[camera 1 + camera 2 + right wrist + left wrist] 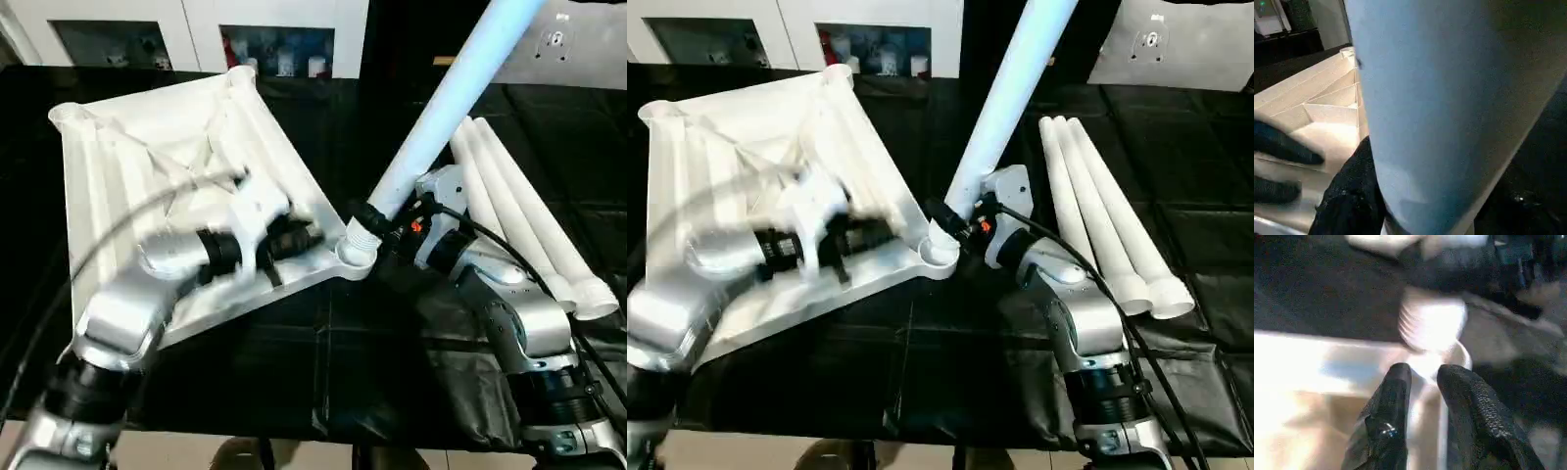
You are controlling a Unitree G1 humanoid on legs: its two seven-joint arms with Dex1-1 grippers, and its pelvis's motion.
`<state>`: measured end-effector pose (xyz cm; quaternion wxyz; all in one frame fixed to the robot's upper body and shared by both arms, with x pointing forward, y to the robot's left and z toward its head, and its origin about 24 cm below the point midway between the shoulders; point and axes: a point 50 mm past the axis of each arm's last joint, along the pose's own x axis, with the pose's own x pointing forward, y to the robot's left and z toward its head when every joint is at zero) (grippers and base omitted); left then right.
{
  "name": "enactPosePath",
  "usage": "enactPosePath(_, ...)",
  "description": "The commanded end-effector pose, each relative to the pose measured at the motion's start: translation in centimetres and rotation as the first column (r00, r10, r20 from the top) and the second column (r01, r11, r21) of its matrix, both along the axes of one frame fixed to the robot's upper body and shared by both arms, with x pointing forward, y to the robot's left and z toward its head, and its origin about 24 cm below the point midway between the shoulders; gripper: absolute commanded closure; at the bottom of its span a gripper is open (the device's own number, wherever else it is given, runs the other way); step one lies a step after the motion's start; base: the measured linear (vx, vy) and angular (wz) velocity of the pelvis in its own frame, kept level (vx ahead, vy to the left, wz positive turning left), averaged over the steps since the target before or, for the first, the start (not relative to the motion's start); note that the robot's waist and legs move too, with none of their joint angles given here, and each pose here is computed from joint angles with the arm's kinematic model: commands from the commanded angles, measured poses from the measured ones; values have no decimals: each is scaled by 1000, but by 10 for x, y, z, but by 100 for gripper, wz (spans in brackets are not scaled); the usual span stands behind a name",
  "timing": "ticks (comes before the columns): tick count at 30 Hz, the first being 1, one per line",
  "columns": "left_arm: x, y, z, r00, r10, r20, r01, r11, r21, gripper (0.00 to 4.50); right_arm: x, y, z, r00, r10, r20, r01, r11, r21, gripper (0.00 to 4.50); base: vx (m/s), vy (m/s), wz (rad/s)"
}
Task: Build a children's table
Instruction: Insert table leg to table base
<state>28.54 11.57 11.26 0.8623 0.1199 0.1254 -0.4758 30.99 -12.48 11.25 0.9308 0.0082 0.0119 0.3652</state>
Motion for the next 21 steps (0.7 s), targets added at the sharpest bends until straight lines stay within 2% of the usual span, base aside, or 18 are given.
enactPosePath(1,0,-1,-11,1000,-1,-13,2,1000,27,275,-3,3,3,1000,15,6,-15,1000,1,260,0,0,0)
enactPosePath(5,0,1,-18,1000,-4,-17,5,998,57,275,-4,4,2,1000,23,0,-23,1000,-1,260,0,0,0)
enactPosePath(8,2,7,-30,1000,7,-11,-6,991,137,275,-6,5,0,1000,31,-4,-31,999,-9,260,0,0,0)
enactPosePath(13,7,12,-32,999,34,27,-38,985,167,275,-7,5,0,999,34,-6,-34,999,-12,260,0,0,0)
enactPosePath(19,4,16,-37,1000,-3,13,0,979,206,275,-7,6,0,999,37,-8,-38,999,-15,260,0,0,0)
enactPosePath(21,3,16,-38,1000,-13,2,12,979,205,303,-7,6,0,999,38,-8,-38,999,-16,260,0,0,0)
